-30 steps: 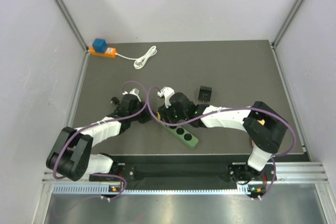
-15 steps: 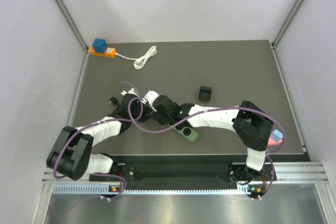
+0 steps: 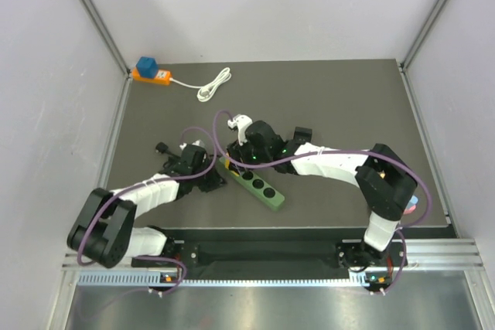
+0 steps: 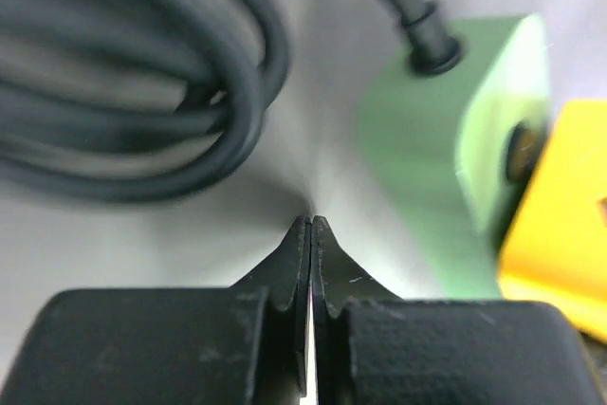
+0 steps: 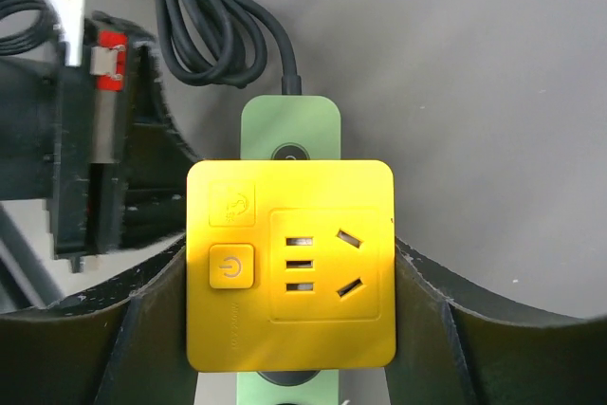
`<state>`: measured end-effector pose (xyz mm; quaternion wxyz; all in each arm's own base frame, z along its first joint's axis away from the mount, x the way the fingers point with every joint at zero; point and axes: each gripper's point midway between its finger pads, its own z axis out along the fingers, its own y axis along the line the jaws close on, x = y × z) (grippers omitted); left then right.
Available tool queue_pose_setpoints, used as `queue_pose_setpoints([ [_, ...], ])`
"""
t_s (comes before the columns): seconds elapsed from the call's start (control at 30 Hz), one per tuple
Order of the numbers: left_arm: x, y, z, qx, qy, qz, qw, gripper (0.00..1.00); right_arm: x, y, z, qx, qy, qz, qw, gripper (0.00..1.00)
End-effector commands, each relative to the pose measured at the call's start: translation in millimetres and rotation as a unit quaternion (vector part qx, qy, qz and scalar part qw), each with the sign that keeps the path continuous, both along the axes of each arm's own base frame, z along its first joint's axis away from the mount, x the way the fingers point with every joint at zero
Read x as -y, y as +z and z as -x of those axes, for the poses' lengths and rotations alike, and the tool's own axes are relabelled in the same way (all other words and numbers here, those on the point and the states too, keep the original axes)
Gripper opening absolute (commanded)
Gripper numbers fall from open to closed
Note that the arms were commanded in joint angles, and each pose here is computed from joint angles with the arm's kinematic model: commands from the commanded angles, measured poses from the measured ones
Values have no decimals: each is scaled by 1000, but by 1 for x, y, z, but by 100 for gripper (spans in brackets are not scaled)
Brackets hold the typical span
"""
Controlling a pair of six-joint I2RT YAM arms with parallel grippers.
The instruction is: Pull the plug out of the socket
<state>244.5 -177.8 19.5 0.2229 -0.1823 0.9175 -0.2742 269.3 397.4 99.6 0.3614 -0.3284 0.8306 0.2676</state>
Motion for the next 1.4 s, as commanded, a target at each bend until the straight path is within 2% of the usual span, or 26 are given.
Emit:
queue_pose_setpoints([
  [0.0, -31, -11, 32, -48, 2, -75, 996, 0, -21, 68, -3, 29, 13, -90, 995, 0],
  [0.1, -26, 19, 31, 6, 1, -40, 999, 0, -21, 64, -3, 23, 8, -90, 996, 0],
  [0.13, -25, 35, 30, 35, 4, -22, 999, 5, -21, 63, -3, 19, 5, -91, 996, 0],
  [0.2, -25, 41, 36, 46, 15, 1, 999, 28, -21, 63, -4, 10, -6, -100, 995, 0],
  [0.27, -21, 60, 34, 89, 21, 41, 995, 49, -22, 65, -3, -6, -19, -116, 993, 0],
  [0.3, -20, 55, 39, 85, 28, 58, 994, 53, -18, 66, -7, -13, -32, -121, 992, 0],
  [0.33, -8, 74, 39, 116, 6, 102, 988, 56, -16, 68, -10, -30, -53, -134, 989, 0],
  [0.37, -4, 77, 42, 121, -1, 119, 986, 59, -15, 70, -12, -35, -62, -144, 987, 0],
  [0.47, 11, 83, 54, 119, -33, 173, 977, 64, -17, 77, -16, -50, -87, -175, 979, 0],
  [0.5, 12, 79, 57, 104, -33, 180, 978, 71, -19, 76, -18, -55, -90, -178, 978, 0],
  [0.53, 15, 76, 62, 89, -39, 186, 978, 72, -21, 76, -18, -61, -93, -182, 977, 0],
  [0.73, 25, 97, 56, 128, -55, 229, 963, 75, -28, 81, -19, -61, -101, -197, 973, 0],
  [0.87, 30, 103, 51, 129, -56, 241, 960, 76, -31, 83, -15, -57, -100, -199, 973, 0],
  [1.07, 37, 93, 41, 112, -53, 233, 965, 76, -42, 86, -7, -57, -102, -213, 970, 0],
  [1.2, 33, 74, 36, 86, -39, 200, 975, 74, -47, 91, -4, -55, -105, -222, 968, 0],
  [1.23, 32, 73, 33, 92, -32, 197, 976, 73, -48, 93, -4, -55, -104, -224, 968, 0],
  [1.37, 28, 73, 25, 99, -12, 187, 977, 51, -52, 92, 3, -60, -99, -229, 967, 0],
])
